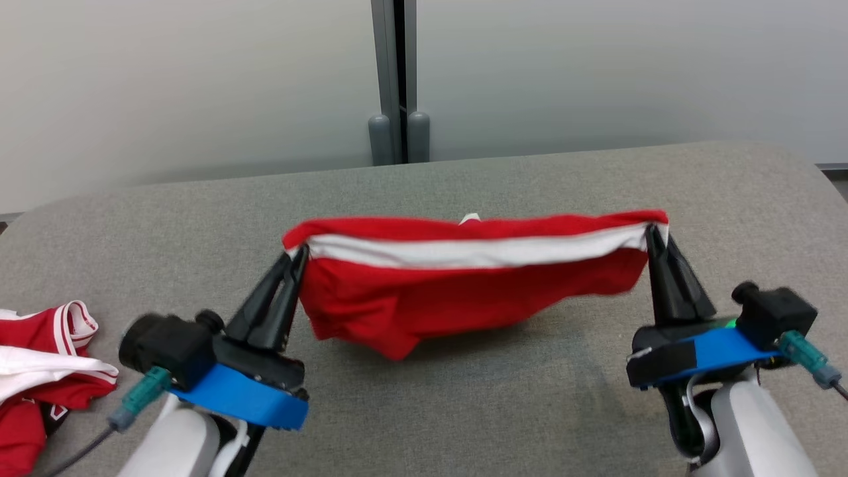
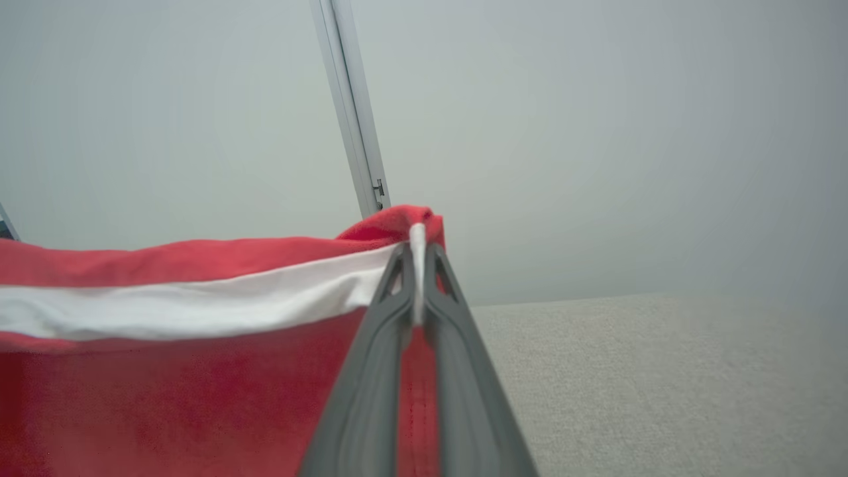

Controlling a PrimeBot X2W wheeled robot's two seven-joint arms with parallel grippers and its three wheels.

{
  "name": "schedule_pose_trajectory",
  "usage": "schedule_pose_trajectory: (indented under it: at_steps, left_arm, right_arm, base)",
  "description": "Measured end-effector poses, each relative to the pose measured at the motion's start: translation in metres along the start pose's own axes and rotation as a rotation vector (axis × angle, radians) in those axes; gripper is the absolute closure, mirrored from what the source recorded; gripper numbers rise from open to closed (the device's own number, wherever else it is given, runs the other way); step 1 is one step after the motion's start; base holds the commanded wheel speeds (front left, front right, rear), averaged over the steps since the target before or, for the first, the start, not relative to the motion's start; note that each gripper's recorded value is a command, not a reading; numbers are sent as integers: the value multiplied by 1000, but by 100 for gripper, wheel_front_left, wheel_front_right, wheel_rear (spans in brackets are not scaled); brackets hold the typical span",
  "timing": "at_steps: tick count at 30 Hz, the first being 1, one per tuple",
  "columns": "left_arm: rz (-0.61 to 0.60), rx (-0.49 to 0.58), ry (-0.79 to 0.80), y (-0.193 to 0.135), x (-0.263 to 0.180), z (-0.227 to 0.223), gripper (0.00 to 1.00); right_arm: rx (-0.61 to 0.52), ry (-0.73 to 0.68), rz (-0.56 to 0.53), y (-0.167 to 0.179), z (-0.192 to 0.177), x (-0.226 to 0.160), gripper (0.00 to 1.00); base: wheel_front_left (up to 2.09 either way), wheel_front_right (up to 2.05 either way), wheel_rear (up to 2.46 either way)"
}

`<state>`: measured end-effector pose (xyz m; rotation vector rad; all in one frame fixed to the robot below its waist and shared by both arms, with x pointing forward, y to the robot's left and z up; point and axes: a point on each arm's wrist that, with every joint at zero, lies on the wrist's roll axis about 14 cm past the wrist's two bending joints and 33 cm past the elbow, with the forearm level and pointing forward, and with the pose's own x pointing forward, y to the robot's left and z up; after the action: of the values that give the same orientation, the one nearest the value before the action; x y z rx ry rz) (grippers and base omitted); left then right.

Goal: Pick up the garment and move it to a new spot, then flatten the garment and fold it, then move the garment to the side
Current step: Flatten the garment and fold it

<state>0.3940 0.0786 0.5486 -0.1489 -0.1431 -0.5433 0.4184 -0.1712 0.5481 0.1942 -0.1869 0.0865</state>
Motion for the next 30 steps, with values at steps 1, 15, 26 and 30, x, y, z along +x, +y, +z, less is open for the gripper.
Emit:
schedule_pose_trajectory:
  at_steps: [1, 15, 26, 30]
  left_arm:
    - [-12, 28, -45, 1, 6, 17, 100]
    - [-28, 247, -387, 41, 48, 160, 100]
    - [19, 228, -367, 101, 143, 144, 100]
    - [38, 203, -387, 106, 152, 141, 100]
  right_arm:
    - [-1, -46, 11, 3, 16, 5, 100]
    - [-21, -440, 108, 31, 163, 52, 100]
    - [-94, -444, 83, 16, 149, 159, 100]
    - [-80, -508, 84, 17, 167, 173, 100]
  base:
    - [0, 0, 0]
    - [0, 0, 0]
    - [0, 0, 0]
    - [0, 0, 0]
